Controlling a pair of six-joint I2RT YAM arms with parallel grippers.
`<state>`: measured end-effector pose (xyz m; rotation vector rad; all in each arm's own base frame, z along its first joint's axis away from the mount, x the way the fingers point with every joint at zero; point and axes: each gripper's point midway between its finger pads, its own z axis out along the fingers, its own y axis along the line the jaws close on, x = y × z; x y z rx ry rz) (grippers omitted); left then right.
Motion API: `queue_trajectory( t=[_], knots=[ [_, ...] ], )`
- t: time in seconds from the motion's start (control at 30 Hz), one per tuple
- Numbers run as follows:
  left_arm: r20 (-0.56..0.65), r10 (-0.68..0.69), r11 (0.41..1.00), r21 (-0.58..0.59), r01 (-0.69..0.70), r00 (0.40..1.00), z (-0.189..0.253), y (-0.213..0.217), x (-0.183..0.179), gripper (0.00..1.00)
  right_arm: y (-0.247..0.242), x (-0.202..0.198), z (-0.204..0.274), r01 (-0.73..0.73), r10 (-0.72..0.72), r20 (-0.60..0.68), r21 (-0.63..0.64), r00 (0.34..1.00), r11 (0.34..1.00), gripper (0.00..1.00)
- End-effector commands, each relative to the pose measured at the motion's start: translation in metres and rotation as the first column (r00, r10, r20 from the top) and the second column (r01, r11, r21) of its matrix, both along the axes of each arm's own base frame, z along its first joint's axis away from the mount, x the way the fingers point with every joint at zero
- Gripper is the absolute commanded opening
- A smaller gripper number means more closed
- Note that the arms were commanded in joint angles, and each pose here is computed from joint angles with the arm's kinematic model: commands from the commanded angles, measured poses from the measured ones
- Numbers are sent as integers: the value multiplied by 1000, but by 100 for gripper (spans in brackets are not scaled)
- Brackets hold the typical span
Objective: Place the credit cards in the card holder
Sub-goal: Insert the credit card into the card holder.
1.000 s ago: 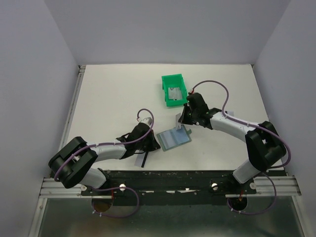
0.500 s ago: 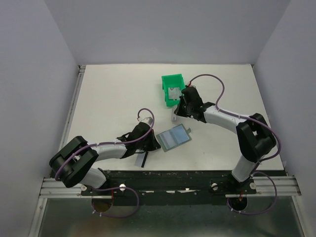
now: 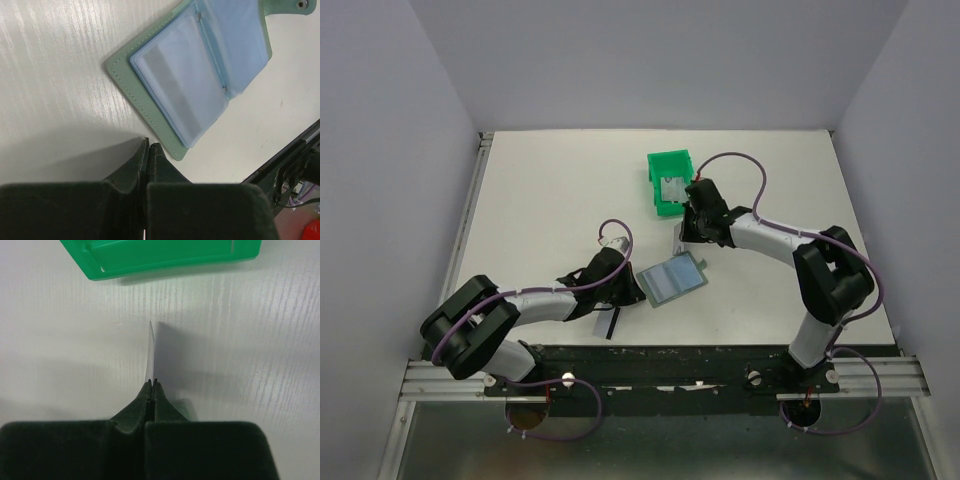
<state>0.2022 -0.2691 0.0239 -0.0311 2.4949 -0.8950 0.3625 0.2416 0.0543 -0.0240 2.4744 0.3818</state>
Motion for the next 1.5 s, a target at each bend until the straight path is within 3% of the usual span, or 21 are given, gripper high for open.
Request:
queue_trajectory(
  t=[0.0, 0.6, 0.93, 1.1, 1.27, 1.47],
  knots=[
    [-21, 16, 998, 57, -15, 1000, -14, 11, -2, 0, -18, -12, -10, -21, 17, -41, -99, 999, 995, 0],
    [-21, 12, 998, 54, -11, 1000, -13, 12, -3, 0, -28, -64, -6, -60, 58, -109, -17, 992, 998, 0],
    [-25, 2, 999, 35, -1, 1000, -12, 9, -5, 0, -38, -51, 45, 17, -18, 57, 17, 998, 1000, 0],
    [-23, -5, 1000, 26, 5, 1000, -11, 7, -5, 0, -17, -69, 53, -28, 23, 29, 178, 999, 984, 0],
    [-24, -10, 1000, 27, 11, 1000, -11, 6, -5, 0, -1, -109, 31, -61, 86, -51, 366, 995, 928, 0],
    [-19, -18, 999, 26, 18, 1000, -10, 5, -5, 0, -5, -134, 26, -33, 59, -37, 483, 998, 875, 1]
  ],
)
